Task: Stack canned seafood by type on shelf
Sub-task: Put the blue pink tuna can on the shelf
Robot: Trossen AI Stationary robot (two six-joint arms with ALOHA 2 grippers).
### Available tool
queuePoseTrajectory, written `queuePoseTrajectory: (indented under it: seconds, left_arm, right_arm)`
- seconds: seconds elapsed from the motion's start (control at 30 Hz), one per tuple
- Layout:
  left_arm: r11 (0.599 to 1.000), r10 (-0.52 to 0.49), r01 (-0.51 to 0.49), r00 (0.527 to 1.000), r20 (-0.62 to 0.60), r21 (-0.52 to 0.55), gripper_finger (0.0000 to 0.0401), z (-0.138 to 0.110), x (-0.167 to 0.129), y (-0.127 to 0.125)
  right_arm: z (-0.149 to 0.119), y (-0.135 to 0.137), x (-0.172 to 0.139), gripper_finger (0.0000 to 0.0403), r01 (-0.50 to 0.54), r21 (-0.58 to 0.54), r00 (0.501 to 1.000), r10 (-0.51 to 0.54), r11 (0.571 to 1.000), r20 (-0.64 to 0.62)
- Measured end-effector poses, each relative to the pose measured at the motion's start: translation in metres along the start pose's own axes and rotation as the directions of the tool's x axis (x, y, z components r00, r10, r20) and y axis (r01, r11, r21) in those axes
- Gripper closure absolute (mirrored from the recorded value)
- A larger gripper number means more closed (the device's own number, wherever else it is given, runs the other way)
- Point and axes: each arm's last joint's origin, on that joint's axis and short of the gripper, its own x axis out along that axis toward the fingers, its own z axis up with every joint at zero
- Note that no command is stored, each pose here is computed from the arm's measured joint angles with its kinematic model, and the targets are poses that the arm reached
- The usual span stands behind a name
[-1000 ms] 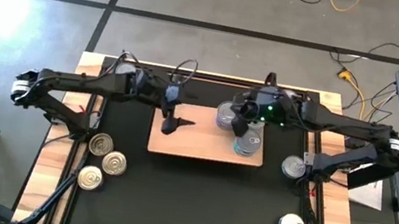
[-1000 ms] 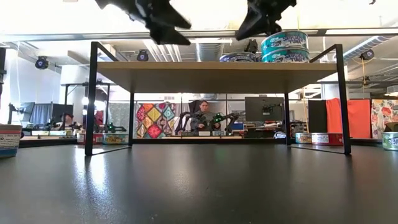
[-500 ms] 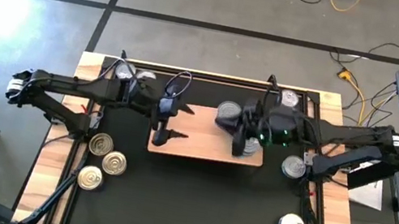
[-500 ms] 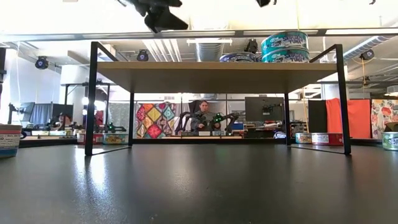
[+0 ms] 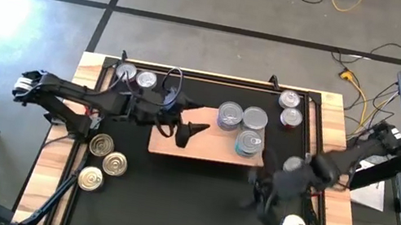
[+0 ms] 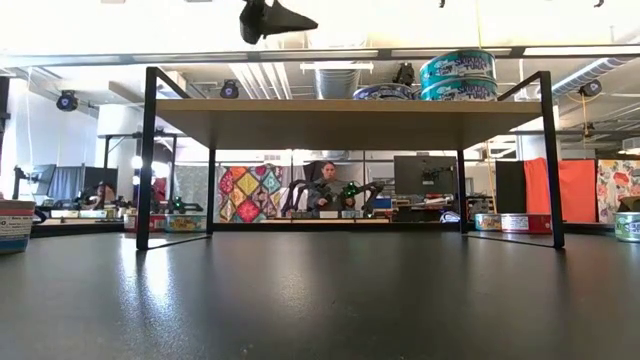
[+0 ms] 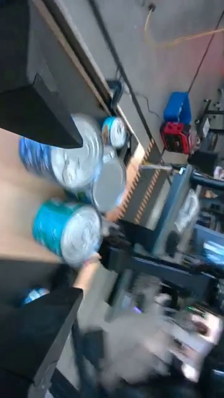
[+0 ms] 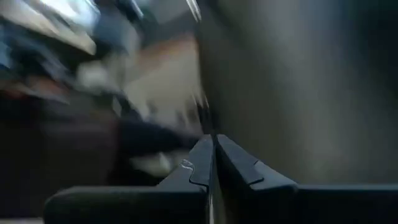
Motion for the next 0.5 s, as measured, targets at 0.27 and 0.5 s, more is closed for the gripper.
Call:
queuePoseTrajectory:
  seconds: [0.27, 0.5]
  left_arm:
    - [0.991, 0.035, -0.035, 0.999, -0.003, -0.128, 0.0040, -0.013, 0.000, -0.016]
    - [0.990, 0.049, -0.038, 0.996, 0.080, -0.138, 0.0040, 0.009, -0.005, -0.034]
  right_arm:
    - [-0.105, -0.003, 0.036, 0.0390, 0.345, 0.022, 0.904, -0.326, 0.938, -0.275]
    - [-0.148, -0.017, 0.052, 0.0390, 0.616, 0.025, 0.711, -0.543, 0.787, -0.447]
